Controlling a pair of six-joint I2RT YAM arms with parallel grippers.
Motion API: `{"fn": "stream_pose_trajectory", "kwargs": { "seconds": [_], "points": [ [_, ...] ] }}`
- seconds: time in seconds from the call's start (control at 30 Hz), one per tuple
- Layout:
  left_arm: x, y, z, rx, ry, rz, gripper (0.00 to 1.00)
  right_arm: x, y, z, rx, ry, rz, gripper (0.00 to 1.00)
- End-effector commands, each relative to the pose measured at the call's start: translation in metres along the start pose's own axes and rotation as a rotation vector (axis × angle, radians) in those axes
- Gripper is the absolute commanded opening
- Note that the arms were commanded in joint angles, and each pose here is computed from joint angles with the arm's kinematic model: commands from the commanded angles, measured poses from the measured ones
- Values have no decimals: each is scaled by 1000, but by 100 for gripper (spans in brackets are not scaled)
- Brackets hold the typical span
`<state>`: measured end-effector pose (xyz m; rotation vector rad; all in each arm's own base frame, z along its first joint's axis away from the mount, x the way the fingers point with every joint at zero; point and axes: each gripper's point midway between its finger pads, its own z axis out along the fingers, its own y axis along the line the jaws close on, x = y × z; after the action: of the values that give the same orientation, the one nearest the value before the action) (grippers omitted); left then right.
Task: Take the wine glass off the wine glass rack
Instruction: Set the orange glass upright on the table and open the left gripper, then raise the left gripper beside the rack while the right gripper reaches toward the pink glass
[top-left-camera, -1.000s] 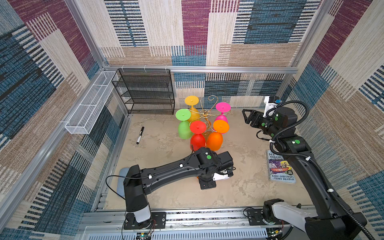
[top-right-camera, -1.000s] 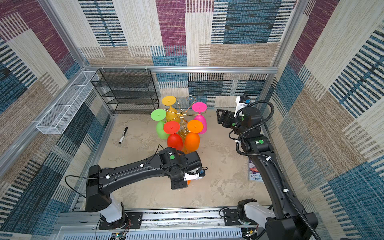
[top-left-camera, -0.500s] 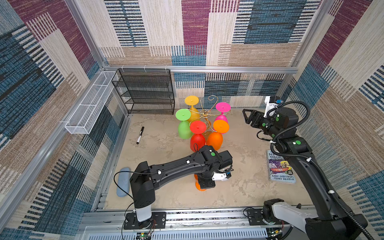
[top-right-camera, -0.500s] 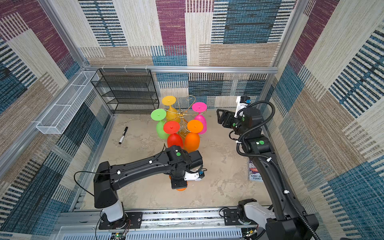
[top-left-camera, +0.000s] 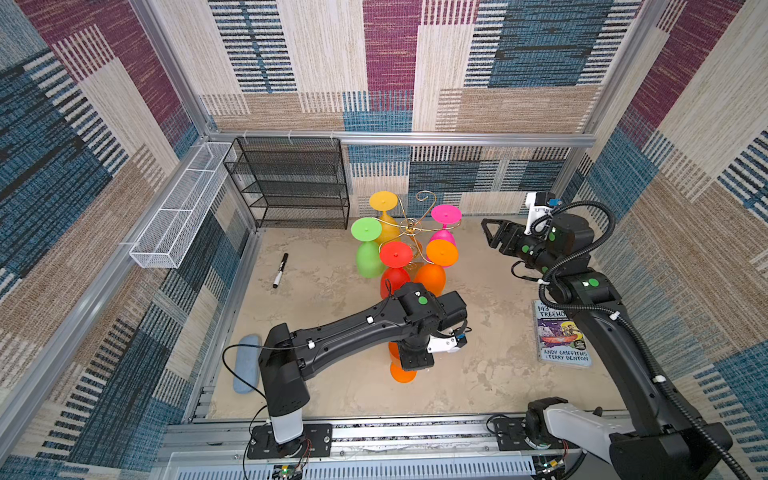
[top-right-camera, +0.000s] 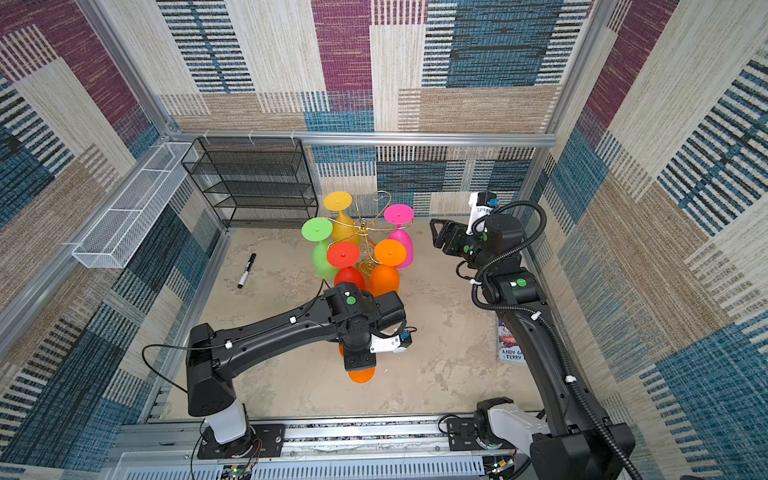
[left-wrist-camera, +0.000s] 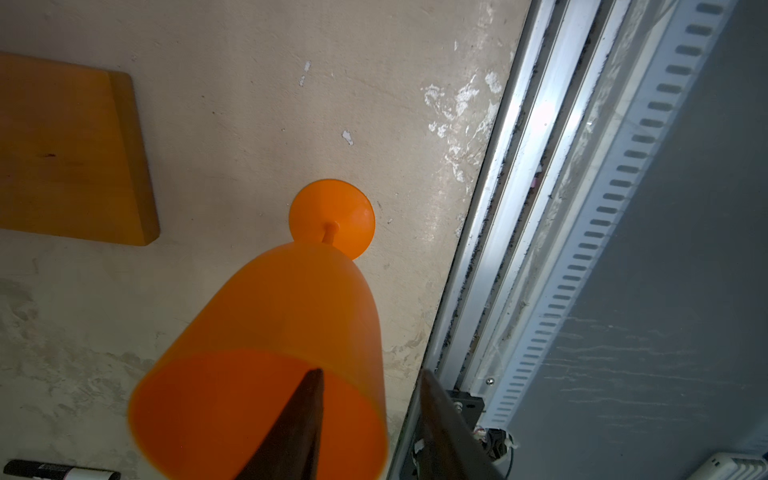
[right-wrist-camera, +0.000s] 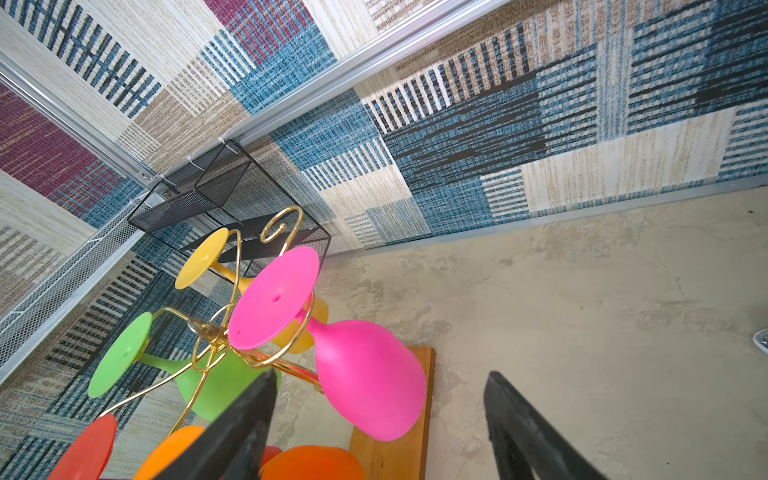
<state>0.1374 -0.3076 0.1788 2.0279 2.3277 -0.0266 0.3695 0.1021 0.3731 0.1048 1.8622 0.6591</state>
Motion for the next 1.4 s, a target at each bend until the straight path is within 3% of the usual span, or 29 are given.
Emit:
{"fn": "stream_pose_trajectory", "kwargs": {
  "seconds": [0.0,0.27,0.5,0.6,0.7,0.83,1.0,1.23,1.37],
  "points": [
    [8,3,-23,-38,-21,-18,44,-14,12,-2,-48,-42,3,80],
    [22,-4,-106,-141,-263,-46,44,-19,15,-11,-57,-76,16,79],
    [53,48,-214,-546,-680,-251,40,-14,40,-5,-253,-24,80,79],
    [61,64,-254,-683,-950,-359,53,-13,48,3,-381,23,167,78],
    [87,87,-279,-852,-1083,-517,56,-14,53,11,-453,53,212,76],
    [130,125,-274,-1073,-1025,-716,57,-14,52,27,-470,83,232,74],
    [166,163,-238,-987,-991,-957,57,-10,49,47,-492,126,259,72],
    [158,180,-212,-965,-903,-955,61,-6,43,65,-478,145,269,69],
    [153,182,-206,-928,-911,-955,61,-9,46,75,-467,146,250,65]
  ]
}}
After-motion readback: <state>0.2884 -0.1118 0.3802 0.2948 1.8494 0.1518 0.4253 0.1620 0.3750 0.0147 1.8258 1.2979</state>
